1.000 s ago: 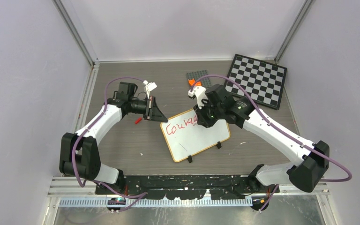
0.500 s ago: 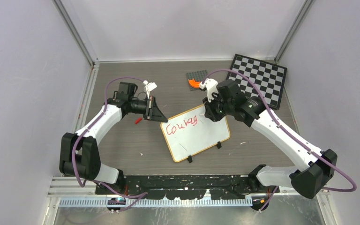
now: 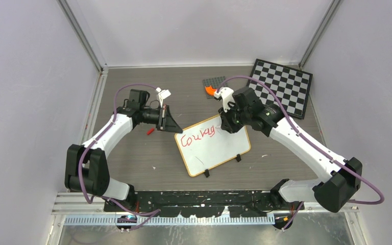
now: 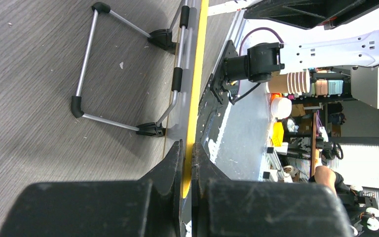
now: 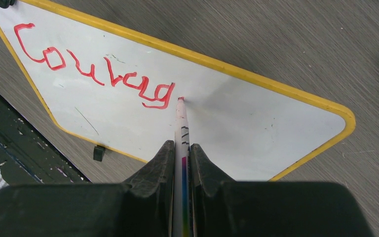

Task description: Write a sentence on the whiteboard

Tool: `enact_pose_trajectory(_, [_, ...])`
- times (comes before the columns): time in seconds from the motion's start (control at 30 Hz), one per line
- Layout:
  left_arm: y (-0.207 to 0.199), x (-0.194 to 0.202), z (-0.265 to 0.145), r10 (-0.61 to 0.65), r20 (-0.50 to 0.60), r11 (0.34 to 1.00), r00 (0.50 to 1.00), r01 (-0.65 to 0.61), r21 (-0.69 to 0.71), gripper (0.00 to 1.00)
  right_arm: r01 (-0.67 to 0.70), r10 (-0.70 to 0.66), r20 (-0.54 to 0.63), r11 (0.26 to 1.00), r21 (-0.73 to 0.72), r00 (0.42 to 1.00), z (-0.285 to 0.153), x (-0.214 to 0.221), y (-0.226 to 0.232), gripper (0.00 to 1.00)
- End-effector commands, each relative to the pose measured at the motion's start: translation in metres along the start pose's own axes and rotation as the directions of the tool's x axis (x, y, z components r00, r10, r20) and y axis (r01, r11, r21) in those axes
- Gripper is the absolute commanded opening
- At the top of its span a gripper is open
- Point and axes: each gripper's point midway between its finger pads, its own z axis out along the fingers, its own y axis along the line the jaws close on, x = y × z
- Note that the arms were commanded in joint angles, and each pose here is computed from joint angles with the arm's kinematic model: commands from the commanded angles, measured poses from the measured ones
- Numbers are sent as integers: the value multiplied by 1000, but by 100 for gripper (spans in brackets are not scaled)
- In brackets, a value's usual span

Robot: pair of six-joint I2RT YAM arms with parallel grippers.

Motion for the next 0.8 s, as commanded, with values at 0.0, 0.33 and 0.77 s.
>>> enact_pose_trajectory(0.0, [16,-5,1,11,10,997,1000,-11,-80,0,22,-22,41,1000,18,999,4,-12,-4,0])
enact_pose_trajectory(0.33, [16,-6,2,11,8,997,1000,-10,-75,0,21,-23,24,996,84,999,-5,-8,-27,0])
enact_pose_trajectory(0.77, [17,-6,2,13,7,997,1000,-12,-76,0,13,-17,74,999,52,997,-9,-32,-22,0])
